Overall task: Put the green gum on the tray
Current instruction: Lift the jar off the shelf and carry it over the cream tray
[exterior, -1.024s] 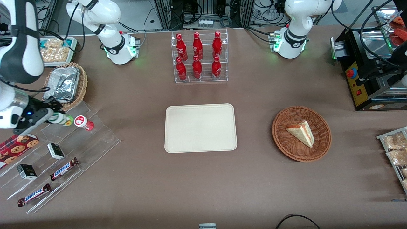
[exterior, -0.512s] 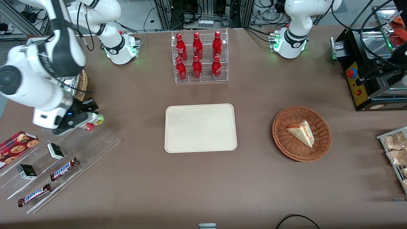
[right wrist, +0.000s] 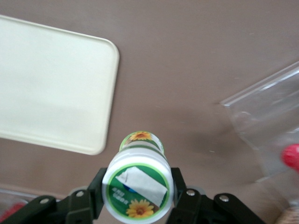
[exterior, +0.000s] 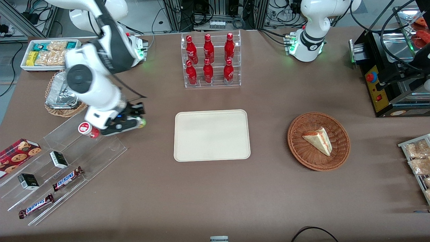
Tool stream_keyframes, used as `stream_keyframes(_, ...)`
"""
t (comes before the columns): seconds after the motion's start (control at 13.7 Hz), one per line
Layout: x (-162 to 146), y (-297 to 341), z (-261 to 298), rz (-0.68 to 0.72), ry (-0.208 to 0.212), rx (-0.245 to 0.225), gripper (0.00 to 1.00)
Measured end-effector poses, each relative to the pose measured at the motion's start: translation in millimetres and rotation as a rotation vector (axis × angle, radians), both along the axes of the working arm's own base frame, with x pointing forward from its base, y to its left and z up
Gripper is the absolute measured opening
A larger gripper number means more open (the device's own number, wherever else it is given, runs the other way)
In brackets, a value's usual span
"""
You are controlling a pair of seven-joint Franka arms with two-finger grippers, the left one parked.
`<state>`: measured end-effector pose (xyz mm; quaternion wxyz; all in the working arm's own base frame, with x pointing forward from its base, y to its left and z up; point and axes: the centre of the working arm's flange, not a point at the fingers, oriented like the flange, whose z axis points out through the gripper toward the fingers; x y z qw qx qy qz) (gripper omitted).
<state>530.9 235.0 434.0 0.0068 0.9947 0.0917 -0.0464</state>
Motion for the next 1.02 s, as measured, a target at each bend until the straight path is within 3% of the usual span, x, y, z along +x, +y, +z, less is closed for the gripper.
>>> stream_keyframes(0.37, -7.7, 103.5, -45.4, -0.187, -0.026, -0.008, 0.59)
stream_keyframes(0.66, -1.0, 152.7, -71.6, -0.311, -0.018, 0.072, 0.59)
stream_keyframes(1.02, -14.3, 227.3, -106.5, -0.351, -0.026, 0.072, 0.59)
